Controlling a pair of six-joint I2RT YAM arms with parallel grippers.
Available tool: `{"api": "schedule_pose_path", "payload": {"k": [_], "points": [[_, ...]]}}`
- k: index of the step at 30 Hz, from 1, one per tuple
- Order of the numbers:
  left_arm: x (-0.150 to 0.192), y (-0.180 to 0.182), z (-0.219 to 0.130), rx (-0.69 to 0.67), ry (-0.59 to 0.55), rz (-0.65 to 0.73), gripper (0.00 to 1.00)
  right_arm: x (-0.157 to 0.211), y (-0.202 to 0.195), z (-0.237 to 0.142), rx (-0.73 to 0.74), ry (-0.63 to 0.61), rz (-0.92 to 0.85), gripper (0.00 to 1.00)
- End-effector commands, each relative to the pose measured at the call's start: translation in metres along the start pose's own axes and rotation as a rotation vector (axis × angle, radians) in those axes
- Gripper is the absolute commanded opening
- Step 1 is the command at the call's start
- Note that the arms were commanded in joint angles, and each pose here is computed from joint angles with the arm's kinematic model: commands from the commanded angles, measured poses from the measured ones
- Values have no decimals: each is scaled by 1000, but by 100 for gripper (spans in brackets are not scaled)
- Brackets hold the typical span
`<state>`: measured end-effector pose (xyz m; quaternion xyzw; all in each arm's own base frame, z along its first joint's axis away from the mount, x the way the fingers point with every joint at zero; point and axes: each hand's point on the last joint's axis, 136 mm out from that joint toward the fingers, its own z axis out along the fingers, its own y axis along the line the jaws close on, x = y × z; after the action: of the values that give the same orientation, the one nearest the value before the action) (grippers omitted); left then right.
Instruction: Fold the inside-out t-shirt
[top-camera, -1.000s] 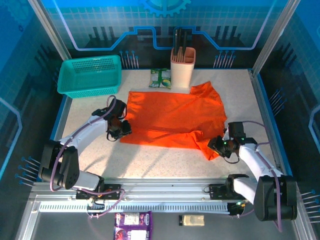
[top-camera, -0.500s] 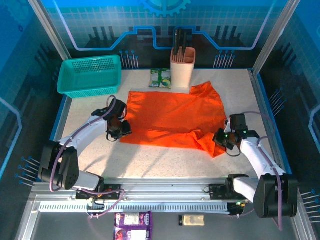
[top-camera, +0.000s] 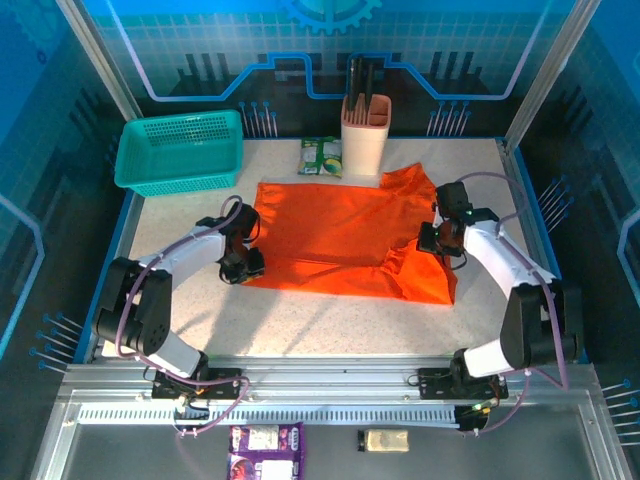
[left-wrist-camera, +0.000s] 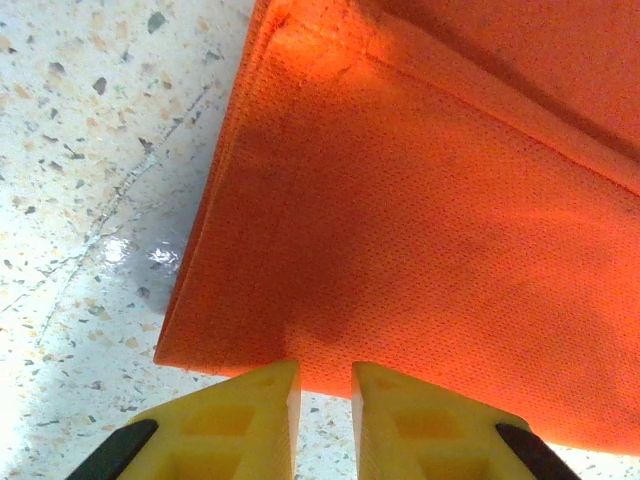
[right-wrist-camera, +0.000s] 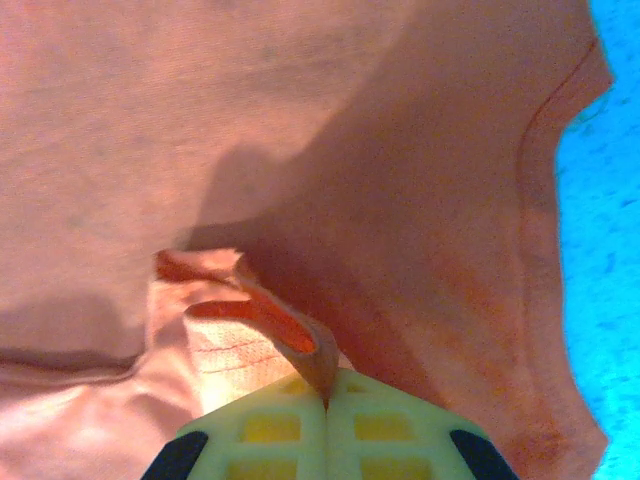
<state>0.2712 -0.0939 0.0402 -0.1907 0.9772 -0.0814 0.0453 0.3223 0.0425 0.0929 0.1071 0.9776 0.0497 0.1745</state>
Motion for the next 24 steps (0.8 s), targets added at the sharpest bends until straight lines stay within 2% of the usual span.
{"api": "schedule_pose_path", "payload": {"k": [1, 8, 12, 14, 16, 20, 24], "points": [[7, 12, 9, -44, 21, -1, 21, -6, -20, 5, 142, 3, -51, 0], [10, 18, 13, -63, 30, -13, 21, -23, -36, 34, 249, -10, -63, 1], [12, 20, 10, -59, 21, -19, 21, -25, -47, 36, 314, -1, -46, 11], [13, 20, 8, -55, 14, -23, 21, -27, -47, 27, 328, -21, -45, 23], [12, 19, 5, -48, 5, -24, 21, -27, -44, 14, 320, -38, -47, 30], [8, 13, -7, -17, -28, -29, 22, -12, -32, -10, 238, -39, -20, 39], [1, 1, -21, 34, -54, -19, 22, 22, -7, -9, -11, 33, 61, 42]]}}
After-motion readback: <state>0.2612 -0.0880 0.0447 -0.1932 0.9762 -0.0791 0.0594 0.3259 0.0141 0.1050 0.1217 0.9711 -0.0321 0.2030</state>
